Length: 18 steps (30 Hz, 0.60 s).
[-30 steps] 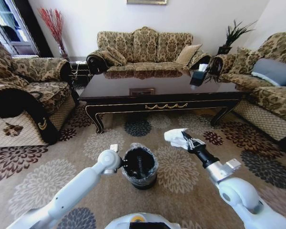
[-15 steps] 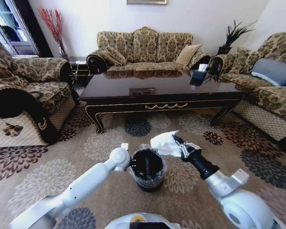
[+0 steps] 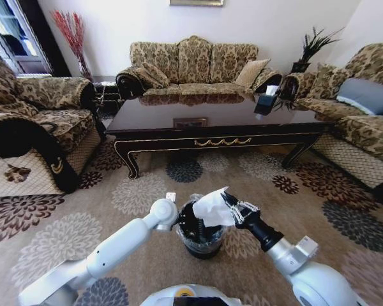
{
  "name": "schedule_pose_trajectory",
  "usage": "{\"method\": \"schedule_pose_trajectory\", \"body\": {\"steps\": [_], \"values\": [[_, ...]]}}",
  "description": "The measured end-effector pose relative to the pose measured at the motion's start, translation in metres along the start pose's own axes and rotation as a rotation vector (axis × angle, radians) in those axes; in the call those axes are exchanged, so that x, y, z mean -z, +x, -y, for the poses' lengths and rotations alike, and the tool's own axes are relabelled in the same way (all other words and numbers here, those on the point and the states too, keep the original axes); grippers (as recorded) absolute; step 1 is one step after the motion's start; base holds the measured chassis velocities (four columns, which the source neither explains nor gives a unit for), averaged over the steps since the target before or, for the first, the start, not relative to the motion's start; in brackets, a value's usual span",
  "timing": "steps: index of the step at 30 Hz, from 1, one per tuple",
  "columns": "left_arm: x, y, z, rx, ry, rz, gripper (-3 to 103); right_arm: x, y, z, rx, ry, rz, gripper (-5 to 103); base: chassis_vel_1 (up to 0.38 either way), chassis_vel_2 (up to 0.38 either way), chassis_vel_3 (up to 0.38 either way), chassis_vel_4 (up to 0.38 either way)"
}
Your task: Move to the front of the table and pick up the trash from the floor, then place it into the trash bin.
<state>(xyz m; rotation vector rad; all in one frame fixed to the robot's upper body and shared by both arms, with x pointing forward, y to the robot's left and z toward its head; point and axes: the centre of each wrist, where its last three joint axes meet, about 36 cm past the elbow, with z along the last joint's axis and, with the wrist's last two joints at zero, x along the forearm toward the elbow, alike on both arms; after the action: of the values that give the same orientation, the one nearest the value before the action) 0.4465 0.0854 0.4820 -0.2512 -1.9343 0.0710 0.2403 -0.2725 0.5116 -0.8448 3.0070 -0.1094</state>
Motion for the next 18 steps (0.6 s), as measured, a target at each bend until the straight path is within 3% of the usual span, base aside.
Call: {"method": "schedule_pose_trajectory", "body": {"steps": [3, 4, 6, 8, 9, 12, 14, 18], "values": [[-0.001, 0.000, -0.001, 0.003, 0.003, 0.001, 0, -0.001, 0.001, -0.004, 0.012, -0.005, -0.004, 42, 0.000, 0.000, 0.000, 0.000], [-0.001, 0.000, -0.001, 0.003, 0.003, 0.001, 0, -0.001, 0.001, -0.004, 0.012, -0.005, -0.004, 42, 0.000, 0.000, 0.000, 0.000], [-0.001, 0.000, -0.002, 0.003, 0.005, 0.002, 0, -0.001, 0.001, -0.004, 0.013, -0.006, -0.003, 53, 0.000, 0.000, 0.000, 0.000], [-0.001, 0.000, -0.002, 0.004, 0.006, 0.003, 0, 0.000, 0.000, -0.004, 0.012, -0.006, -0.002, 53, 0.000, 0.000, 0.000, 0.000], [0.000, 0.000, -0.003, 0.006, 0.008, 0.003, 0, 0.000, 0.000, -0.004, 0.010, -0.006, -0.002, 63, 0.000, 0.000, 0.000, 0.000], [0.000, 0.001, -0.005, 0.010, 0.010, 0.006, 0, -0.001, 0.001, -0.004, 0.007, -0.008, -0.001, 69, 0.000, 0.000, 0.000, 0.000], [-0.002, 0.003, -0.008, 0.021, 0.010, 0.018, 0, -0.001, 0.001, -0.004, 0.003, -0.012, -0.002, 80, 0.000, 0.000, 0.000, 0.000], [-0.003, 0.007, -0.019, 0.037, 0.030, 0.031, 0, -0.004, 0.002, -0.004, -0.003, -0.016, -0.008, 86, 0.000, 0.000, 0.000, 0.000]]}}
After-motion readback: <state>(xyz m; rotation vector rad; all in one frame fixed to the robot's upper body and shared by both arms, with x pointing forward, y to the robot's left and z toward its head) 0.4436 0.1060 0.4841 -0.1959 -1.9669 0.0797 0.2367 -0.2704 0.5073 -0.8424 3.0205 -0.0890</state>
